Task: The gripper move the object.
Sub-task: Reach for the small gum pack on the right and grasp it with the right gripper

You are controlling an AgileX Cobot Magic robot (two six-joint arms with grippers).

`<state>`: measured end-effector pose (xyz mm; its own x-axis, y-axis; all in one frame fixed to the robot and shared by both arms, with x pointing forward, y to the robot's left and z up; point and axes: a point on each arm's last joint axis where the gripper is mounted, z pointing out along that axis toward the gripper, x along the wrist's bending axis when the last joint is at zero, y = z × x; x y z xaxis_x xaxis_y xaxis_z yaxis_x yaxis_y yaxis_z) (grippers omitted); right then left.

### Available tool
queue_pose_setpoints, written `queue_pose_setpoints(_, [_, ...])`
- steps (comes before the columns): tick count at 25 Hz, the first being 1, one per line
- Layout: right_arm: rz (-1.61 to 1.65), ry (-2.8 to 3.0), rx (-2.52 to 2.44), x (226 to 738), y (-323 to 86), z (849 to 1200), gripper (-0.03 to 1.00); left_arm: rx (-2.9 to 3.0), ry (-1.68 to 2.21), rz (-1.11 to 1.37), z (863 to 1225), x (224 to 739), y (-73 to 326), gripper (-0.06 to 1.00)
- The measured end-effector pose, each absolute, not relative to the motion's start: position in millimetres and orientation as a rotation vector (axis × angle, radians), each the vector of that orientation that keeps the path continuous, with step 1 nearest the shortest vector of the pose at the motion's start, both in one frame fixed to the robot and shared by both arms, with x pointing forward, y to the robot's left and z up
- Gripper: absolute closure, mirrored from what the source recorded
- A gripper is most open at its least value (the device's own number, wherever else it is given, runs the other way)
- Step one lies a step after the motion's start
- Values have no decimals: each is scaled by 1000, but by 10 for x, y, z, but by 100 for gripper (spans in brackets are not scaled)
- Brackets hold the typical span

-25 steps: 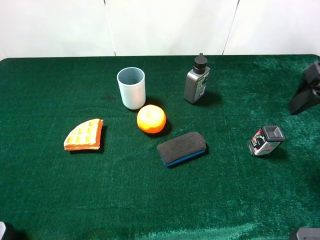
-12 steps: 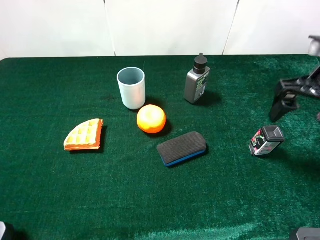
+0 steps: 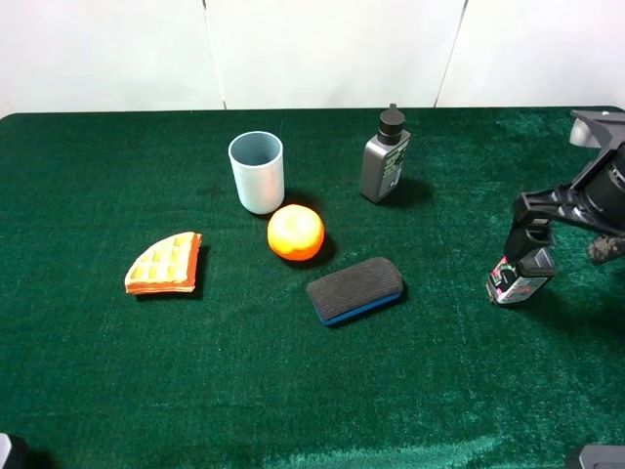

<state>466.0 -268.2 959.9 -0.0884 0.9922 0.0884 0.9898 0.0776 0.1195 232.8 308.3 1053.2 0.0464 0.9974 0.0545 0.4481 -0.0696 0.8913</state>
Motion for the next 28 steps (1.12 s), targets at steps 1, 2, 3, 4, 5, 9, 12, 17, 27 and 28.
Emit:
queue_pose_setpoints(1, [233,2294,2108,4649,-2684,9572,27,1611,1487,974,10532,2328,3083,-5])
queue_pose_setpoints(2, [237,2291,2106,4643,-2685,9546,27,1611,1487,974,10532,2328,3083,-5])
queue_pose_setpoints(3, [236,2293,2103,4641,-2686,9525,27,1611,1487,974,10532,2328,3083,-5])
queue_pose_setpoints(4, [233,2296,2101,4643,-2686,9504,27,1611,1487,974,10532,2328,3083,-5])
queue_pose_setpoints(5, [225,2302,2101,4651,-2686,9482,27,1611,1487,974,10532,2328,3083,-5])
queue_pose_setpoints(9, [177,2323,2127,4719,-2678,9295,27,1611,1487,974,10532,2328,3083,-5])
queue_pose_setpoints(12, [146,2333,2142,4753,-2677,9181,27,1611,1487,974,10532,2328,3083,-5])
queue_pose_setpoints(17, [124,2338,2160,4794,-2672,9044,27,1611,1487,974,10532,2328,3083,-5])
queue_pose_setpoints(27, [117,2343,2172,4813,-2664,8966,28,1611,1487,974,10532,2328,3083,-5])
queue_pose_setpoints(28, [117,2343,2172,4813,-2664,8966,30,1611,1487,974,10532,2328,3083,-5])
